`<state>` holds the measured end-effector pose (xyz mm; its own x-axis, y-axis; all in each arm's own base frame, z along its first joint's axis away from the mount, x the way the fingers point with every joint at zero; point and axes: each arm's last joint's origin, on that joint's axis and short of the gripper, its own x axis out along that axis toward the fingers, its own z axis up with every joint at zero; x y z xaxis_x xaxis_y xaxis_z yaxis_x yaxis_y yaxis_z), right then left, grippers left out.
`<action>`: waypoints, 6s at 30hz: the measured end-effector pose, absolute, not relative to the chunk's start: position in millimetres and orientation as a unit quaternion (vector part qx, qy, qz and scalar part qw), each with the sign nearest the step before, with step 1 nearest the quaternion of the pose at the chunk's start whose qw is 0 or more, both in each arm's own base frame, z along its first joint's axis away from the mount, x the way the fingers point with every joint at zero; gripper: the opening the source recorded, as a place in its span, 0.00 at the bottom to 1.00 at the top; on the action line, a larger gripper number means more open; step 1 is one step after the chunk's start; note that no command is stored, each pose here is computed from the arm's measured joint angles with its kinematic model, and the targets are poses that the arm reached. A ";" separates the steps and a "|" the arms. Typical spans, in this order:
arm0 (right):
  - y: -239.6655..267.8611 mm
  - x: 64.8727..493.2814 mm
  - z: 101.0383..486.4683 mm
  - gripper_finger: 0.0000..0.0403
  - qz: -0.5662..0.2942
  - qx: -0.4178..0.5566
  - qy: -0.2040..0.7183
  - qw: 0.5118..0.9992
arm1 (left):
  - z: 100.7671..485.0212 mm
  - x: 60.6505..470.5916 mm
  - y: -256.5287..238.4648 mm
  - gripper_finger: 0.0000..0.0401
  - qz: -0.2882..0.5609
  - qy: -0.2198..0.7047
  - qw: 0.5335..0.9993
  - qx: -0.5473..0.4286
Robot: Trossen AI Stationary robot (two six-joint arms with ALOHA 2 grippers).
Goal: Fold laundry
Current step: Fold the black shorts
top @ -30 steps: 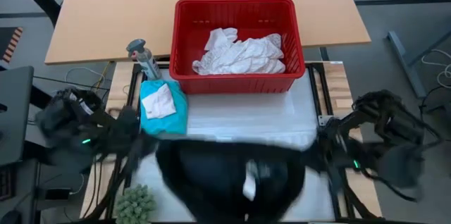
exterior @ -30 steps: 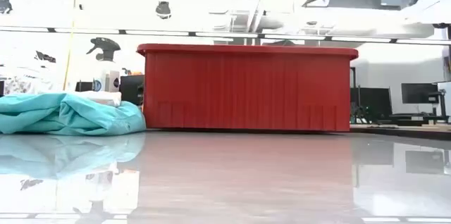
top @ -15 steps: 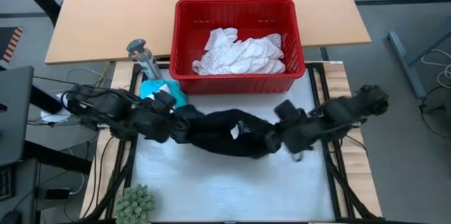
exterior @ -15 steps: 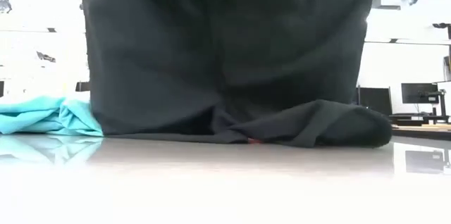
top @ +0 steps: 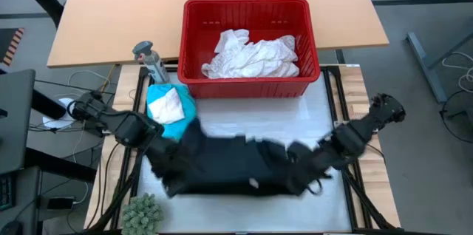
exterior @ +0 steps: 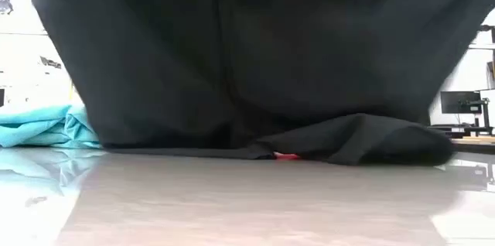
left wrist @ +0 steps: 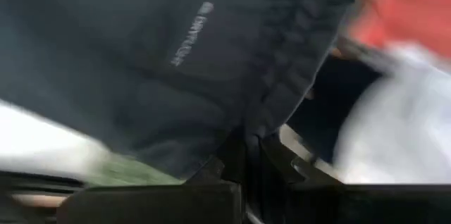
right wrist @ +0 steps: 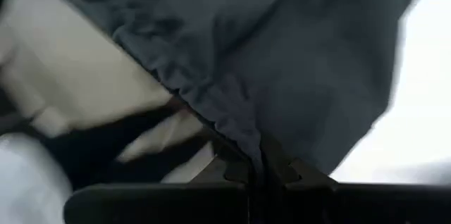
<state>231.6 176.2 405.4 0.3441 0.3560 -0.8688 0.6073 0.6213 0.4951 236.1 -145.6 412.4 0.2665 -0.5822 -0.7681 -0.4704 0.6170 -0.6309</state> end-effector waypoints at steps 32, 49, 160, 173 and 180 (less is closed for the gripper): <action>167.1 211.2 425.0 0.09 -0.128 0.406 0.596 0.681 | 375.6 275.0 -122.2 0.00 -0.284 0.565 0.668 -0.392; 72.7 260.8 334.7 0.09 -0.289 0.268 0.634 0.665 | 321.2 266.7 12.0 0.00 0.063 0.552 0.803 -0.216; -81.8 323.9 203.4 0.58 0.187 -0.103 0.607 0.765 | 213.1 321.3 51.7 0.55 -0.103 0.477 0.852 0.189; -85.3 327.5 201.2 0.58 0.206 -0.144 0.586 0.771 | 194.7 318.3 43.6 0.51 -0.124 0.482 0.836 0.230; -88.2 326.9 201.3 0.54 0.212 -0.141 0.580 0.774 | 173.4 323.0 49.1 0.42 -0.124 0.514 0.824 0.204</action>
<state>326.9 -88.2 201.3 0.2376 0.1647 -0.9573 -0.4907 0.8709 0.0281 323.0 49.1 173.4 0.4402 0.0048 -0.8979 0.4142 0.8862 0.2078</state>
